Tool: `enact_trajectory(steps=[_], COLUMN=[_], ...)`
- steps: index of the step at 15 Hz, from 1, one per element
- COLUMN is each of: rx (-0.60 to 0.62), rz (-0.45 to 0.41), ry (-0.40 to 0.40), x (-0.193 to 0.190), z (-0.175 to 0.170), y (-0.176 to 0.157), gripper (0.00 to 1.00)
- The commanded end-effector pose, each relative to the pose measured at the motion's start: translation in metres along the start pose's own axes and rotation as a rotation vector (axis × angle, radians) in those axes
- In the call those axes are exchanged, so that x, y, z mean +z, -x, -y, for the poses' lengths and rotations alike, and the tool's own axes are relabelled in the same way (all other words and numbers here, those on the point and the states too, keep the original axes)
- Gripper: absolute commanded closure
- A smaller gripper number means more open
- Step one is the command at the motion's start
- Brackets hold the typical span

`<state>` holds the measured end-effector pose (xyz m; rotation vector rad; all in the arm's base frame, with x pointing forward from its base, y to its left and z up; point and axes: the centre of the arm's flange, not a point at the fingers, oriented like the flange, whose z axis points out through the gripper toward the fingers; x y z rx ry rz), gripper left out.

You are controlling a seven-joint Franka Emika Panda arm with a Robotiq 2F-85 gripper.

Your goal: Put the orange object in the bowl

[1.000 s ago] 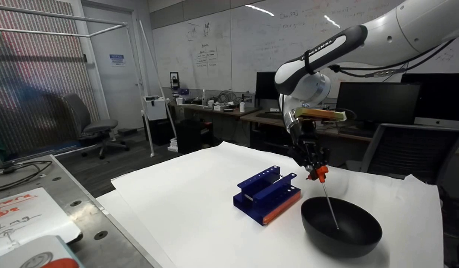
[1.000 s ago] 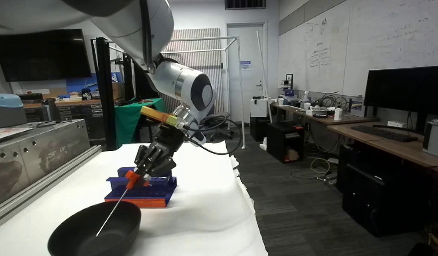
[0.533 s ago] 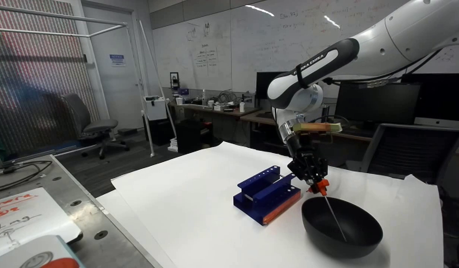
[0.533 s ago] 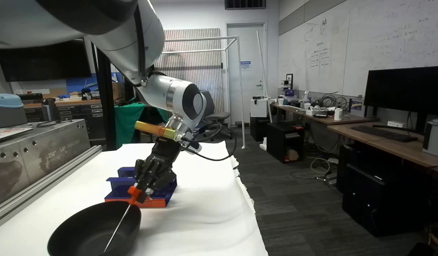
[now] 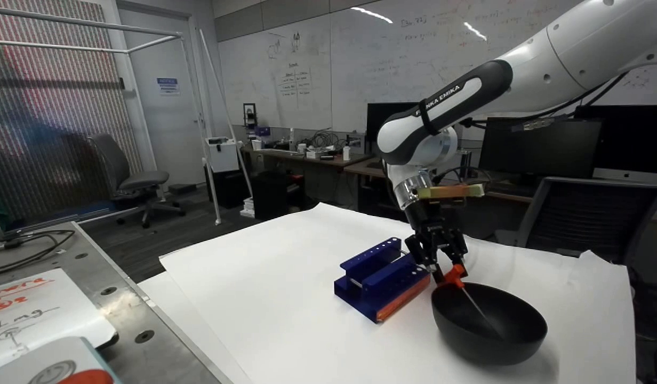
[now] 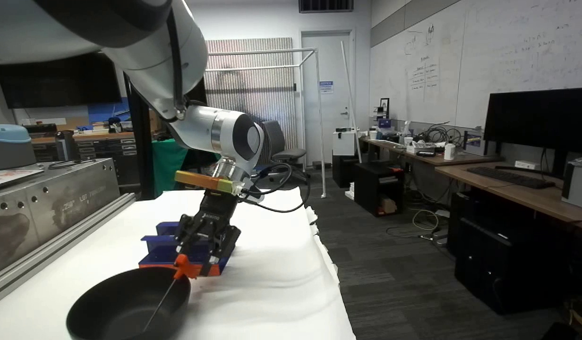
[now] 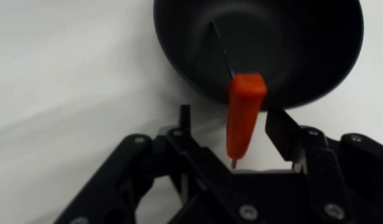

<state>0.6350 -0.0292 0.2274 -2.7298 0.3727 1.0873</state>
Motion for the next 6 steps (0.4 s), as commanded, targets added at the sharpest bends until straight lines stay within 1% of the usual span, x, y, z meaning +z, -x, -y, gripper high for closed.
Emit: enact_trajectory(steps=[1, 2, 4, 6], rx=[-0.084, -0.101, -0.119, -0.144], rz=[-0.142, -0.198, -0.297, -0.399], ry=[-0.001, -0.014, -0.057, -0.077], x=[-0.02, -0.031, -0.058, -0.083], z=[0.007, 0.01, 0.015, 0.021], y=[0.032, 0.041, 0.062, 0.085], gripper=[0.03, 0.0, 0.0, 0.0])
